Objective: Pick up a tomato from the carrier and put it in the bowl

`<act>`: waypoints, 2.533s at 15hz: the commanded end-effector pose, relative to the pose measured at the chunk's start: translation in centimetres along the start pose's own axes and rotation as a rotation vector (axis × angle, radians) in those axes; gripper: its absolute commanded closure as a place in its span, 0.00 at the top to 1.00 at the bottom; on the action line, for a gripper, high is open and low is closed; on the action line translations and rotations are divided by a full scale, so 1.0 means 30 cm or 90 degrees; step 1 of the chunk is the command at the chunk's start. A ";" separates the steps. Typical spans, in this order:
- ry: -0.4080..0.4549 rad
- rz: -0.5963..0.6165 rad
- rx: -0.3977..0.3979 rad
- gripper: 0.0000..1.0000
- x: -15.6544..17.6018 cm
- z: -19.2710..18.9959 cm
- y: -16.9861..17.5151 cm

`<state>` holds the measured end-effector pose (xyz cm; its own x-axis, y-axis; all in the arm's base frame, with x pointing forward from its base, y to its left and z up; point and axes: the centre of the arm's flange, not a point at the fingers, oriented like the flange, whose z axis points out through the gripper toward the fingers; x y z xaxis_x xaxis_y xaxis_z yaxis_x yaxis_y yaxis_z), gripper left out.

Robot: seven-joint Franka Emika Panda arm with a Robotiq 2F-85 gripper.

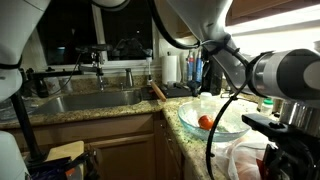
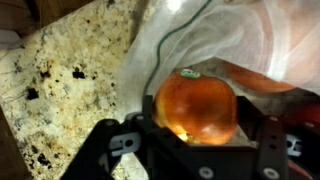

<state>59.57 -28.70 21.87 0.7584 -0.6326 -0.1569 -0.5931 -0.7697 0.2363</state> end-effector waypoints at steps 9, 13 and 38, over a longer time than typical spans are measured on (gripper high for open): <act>0.005 -0.007 0.004 0.56 -0.078 -0.059 0.043; 0.011 -0.008 0.004 0.56 -0.091 -0.080 0.047; 0.147 -0.103 -0.032 0.56 -0.371 -0.356 -0.004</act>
<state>56.40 -21.89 32.12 0.8784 -0.4775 -0.0200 -0.4534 -0.8457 0.2815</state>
